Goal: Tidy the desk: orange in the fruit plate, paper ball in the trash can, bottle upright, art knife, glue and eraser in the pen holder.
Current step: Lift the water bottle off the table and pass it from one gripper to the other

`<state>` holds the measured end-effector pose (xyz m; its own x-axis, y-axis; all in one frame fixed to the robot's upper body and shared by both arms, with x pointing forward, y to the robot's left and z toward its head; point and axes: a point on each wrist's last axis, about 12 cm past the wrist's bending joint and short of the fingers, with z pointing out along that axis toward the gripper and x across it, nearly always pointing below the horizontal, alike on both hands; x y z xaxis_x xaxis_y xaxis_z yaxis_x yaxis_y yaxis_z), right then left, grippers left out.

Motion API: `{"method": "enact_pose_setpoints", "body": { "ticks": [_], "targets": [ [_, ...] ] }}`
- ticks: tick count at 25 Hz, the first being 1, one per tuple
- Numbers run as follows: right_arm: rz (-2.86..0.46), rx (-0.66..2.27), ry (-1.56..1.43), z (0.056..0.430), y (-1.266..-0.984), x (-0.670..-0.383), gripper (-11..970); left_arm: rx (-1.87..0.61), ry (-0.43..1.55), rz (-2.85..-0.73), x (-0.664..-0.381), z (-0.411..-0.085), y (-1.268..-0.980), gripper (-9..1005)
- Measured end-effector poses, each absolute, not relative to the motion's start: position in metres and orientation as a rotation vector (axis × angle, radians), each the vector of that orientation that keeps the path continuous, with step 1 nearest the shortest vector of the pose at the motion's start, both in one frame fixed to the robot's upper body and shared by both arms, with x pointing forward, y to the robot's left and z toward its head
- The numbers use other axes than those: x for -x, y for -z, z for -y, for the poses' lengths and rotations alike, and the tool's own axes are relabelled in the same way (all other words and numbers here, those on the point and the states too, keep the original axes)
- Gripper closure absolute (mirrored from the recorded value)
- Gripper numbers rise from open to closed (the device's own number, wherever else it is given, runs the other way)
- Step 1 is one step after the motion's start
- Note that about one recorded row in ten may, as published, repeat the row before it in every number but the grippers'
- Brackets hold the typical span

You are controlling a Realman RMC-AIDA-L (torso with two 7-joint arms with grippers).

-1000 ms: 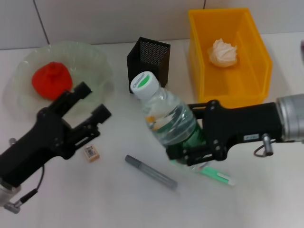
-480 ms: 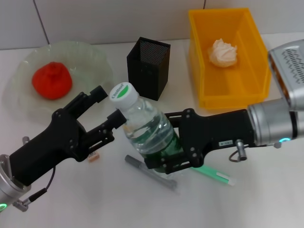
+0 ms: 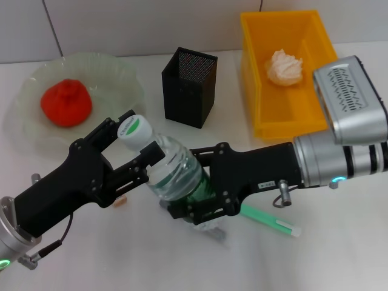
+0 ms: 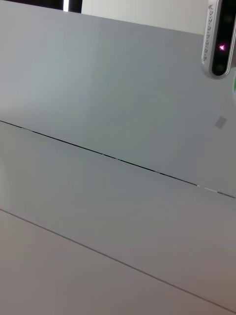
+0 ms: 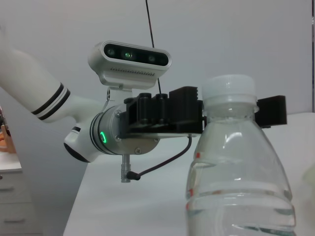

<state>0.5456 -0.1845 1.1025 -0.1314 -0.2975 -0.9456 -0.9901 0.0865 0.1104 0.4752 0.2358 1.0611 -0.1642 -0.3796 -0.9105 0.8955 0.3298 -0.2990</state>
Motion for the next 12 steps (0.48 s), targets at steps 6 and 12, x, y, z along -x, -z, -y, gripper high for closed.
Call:
{"method": "enact_pose_setpoints", "body": {
  "ticks": [6, 12],
  "targets": [
    [-1.548, 1.336, -1.08, 0.1766, -1.1031, -0.5476, 198, -0.537, 1.232, -1.279, -0.4762, -0.2355, -1.0612, 152],
    [-1.54, 1.335, -1.083, 0.175, -1.1042, -0.5483, 198, -0.511, 1.251, -1.296, -0.4773, -0.2362, -1.0611, 153]
  ]
}}
